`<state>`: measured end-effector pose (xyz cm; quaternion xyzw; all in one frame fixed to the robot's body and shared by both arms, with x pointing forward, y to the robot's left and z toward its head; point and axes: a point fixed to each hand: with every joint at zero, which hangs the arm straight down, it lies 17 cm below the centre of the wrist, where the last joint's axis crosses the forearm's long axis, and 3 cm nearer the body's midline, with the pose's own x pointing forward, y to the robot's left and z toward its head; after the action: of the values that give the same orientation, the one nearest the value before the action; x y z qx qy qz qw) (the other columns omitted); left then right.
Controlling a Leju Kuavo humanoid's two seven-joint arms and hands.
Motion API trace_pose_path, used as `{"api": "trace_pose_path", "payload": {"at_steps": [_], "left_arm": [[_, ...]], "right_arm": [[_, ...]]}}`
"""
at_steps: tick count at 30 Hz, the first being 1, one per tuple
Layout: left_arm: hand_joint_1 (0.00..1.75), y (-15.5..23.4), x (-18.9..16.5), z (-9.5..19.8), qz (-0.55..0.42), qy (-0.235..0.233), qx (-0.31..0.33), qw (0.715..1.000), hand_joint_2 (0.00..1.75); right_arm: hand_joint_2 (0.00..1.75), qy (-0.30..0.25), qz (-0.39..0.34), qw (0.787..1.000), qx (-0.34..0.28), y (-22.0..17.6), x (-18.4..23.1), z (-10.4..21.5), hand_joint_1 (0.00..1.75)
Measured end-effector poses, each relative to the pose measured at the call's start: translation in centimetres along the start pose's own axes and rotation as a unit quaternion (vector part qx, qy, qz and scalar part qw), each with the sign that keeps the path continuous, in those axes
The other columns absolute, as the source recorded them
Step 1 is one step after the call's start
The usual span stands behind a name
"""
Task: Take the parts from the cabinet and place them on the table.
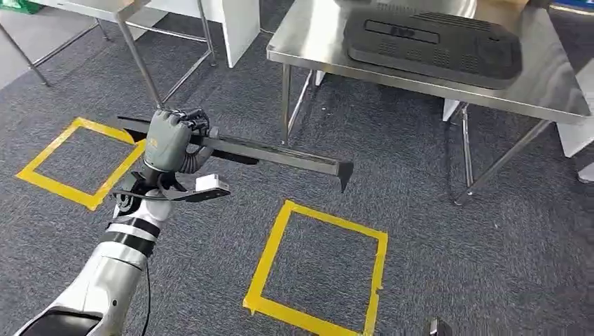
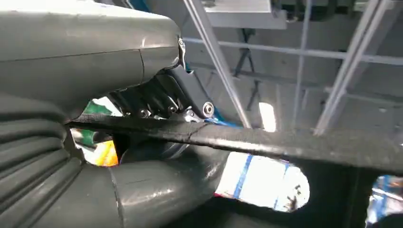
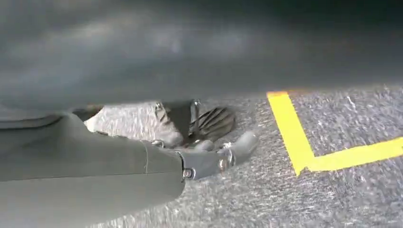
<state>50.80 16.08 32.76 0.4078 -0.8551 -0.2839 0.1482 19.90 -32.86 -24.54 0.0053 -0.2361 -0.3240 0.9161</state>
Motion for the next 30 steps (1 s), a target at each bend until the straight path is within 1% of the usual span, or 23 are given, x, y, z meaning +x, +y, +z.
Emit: {"api": "trace_pose_path", "payload": {"at_steps": [13,18,22,30], "left_arm": [[1.75,0.1,0.2,-0.5,0.0,-0.005,0.003,1.0,1.75],[1.75,-0.6,0.1,0.6,0.003,0.0,-0.009,1.0,1.75],[1.75,-0.3,0.0,-0.1,0.003,-0.001,-0.004,1.0,1.75],[1.75,-0.8,0.0,0.0,0.009,0.0,-0.009,1.0,1.75]], "right_arm": [[0.0,-0.001,-0.001,1.0,0.0,0.0,0.1,0.0,0.0],[0.0,0.002,-0.002,1.0,0.001,-0.1,-0.2,0.0,0.0],[0.0,-0.001,-0.002,1.0,-0.002,-0.3,0.0,0.0,0.0],[0.0,0.001,-0.003,1.0,-0.006,-0.5,-0.3,0.1,0.0]]}}
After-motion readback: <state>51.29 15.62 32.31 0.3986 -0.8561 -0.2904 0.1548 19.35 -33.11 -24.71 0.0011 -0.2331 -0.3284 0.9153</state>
